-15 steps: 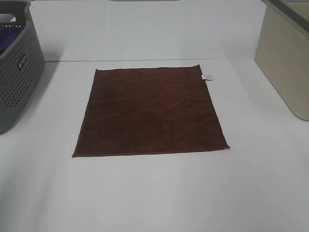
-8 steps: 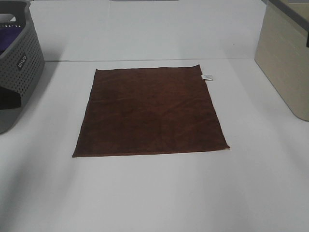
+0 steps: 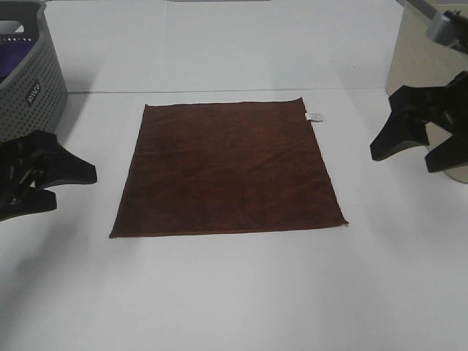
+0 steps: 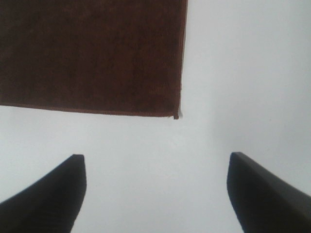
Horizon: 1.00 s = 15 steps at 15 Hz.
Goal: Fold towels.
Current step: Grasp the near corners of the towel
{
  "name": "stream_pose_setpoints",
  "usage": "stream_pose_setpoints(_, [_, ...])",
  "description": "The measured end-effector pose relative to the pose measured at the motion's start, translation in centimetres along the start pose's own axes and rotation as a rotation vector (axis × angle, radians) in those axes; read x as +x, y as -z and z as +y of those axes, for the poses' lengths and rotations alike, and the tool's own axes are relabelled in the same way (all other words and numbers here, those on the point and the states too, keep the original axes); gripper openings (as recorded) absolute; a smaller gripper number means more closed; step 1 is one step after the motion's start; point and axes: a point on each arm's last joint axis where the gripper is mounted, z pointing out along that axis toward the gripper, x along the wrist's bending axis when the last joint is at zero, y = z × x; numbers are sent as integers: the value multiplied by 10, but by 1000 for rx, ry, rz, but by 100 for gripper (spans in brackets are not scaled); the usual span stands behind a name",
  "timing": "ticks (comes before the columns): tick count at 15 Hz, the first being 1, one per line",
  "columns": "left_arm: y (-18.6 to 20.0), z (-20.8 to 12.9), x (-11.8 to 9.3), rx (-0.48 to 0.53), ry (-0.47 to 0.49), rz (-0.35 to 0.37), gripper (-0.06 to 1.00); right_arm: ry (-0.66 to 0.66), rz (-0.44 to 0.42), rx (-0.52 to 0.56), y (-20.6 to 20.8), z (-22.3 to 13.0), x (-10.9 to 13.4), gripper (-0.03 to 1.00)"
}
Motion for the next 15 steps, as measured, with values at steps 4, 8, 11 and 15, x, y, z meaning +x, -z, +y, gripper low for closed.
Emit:
stream_pose_setpoints(4, [-38,18,8,82,50,-19,78,-33,42,175,-49,20,-12,76])
stream_pose_setpoints(8, [-65,27,20,134,44,7,78,-154,157,242,-84,26,-47,75])
stream_pose_setpoints(11, [-77,28,27,163,41,19,78,-153,240,241,-102,29,-53,75])
stream_pose_setpoints(15, [-86,32,30,173,46,20,78,-168,241,240,-122,31,-61,75])
